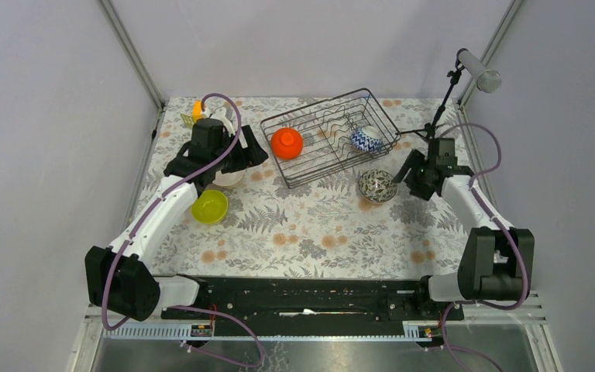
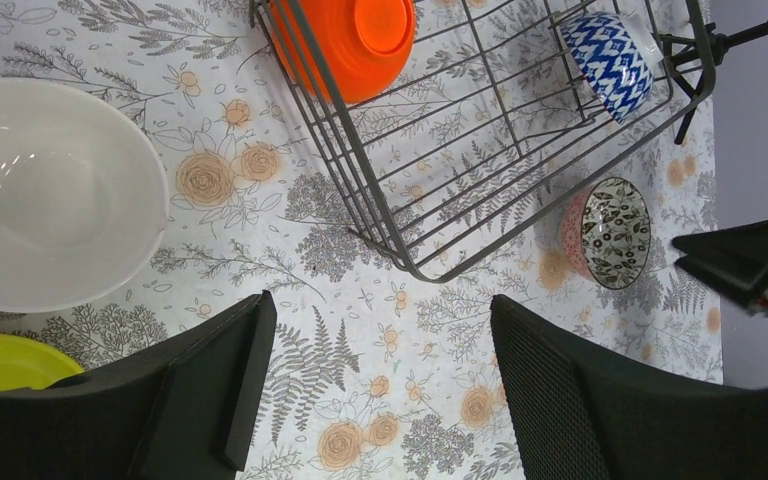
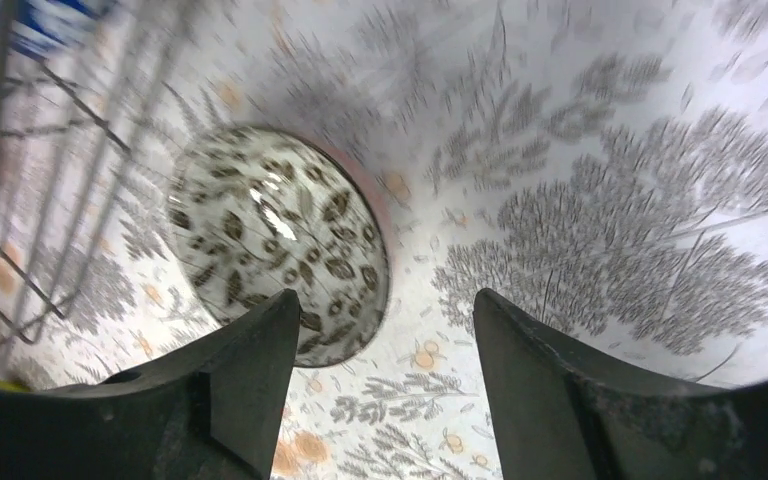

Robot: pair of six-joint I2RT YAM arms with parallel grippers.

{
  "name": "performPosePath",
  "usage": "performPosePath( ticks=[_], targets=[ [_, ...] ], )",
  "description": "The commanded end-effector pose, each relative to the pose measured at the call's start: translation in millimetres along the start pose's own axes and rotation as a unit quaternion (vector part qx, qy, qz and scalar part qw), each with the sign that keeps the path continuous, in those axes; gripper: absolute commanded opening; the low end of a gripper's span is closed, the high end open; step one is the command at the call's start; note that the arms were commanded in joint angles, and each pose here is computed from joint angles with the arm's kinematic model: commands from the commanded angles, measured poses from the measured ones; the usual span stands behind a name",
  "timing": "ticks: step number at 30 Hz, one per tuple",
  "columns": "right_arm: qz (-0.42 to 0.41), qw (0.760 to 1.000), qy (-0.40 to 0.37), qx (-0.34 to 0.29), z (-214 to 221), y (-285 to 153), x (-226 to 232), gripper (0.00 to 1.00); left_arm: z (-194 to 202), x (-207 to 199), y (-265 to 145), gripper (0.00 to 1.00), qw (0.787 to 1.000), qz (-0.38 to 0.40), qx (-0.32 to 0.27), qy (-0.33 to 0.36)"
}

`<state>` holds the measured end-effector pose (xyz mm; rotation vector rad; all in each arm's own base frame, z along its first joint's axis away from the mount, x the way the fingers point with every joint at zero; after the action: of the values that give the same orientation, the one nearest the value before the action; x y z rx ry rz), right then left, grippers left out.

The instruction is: Unload the bowls from the dish rack

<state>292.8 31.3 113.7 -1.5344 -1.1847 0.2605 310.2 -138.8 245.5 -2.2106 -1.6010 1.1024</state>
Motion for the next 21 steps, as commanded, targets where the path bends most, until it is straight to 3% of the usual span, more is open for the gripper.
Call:
performPosePath(
  ticks=[1, 5, 12, 15, 21],
  targets=[
    [-0.013, 0.991, -0.087, -0.105, -47.0, -45.2, 40.0, 0.73, -3.1, -0.1, -1.4, 0.84, 1.000, 0.001, -0.014, 0.007],
    [-0.029, 0.969, -0.203, -0.136, -63.3, -61.4, 92.9, 0.79, 0.4, 0.3, -1.0, 0.84, 1.000, 0.004, -0.009, 0.007],
    [-0.036, 0.918, -0.368, -0.142, -84.1, -40.8, 179.7, 0.94, 8.2, -0.3, 3.8, 0.84, 1.000, 0.017, 0.002, -0.007],
    [-0.011, 0.888, -0.441, -0.131, -87.4, -23.2, 198.2, 0.99, 8.1, -0.4, 5.6, 0.84, 1.000, 0.017, 0.004, -0.008],
    [0.063, 0.822, -0.550, -0.132, -90.2, 8.4, 211.0, 1.00, 10.4, -0.4, 6.9, 0.84, 1.000, 0.020, 0.008, -0.011]
  ],
)
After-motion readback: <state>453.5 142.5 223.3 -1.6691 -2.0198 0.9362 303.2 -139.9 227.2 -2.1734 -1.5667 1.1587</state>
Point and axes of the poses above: each gripper's point midway between its finger pads, its own y axis out along the fingers, its own x axis along the line the jaws close on, z = x × y, the point moved 5 cm from there along -y, back along the fingers, and after that the axes turned 4 degrees about y, right-handed, at the moved point
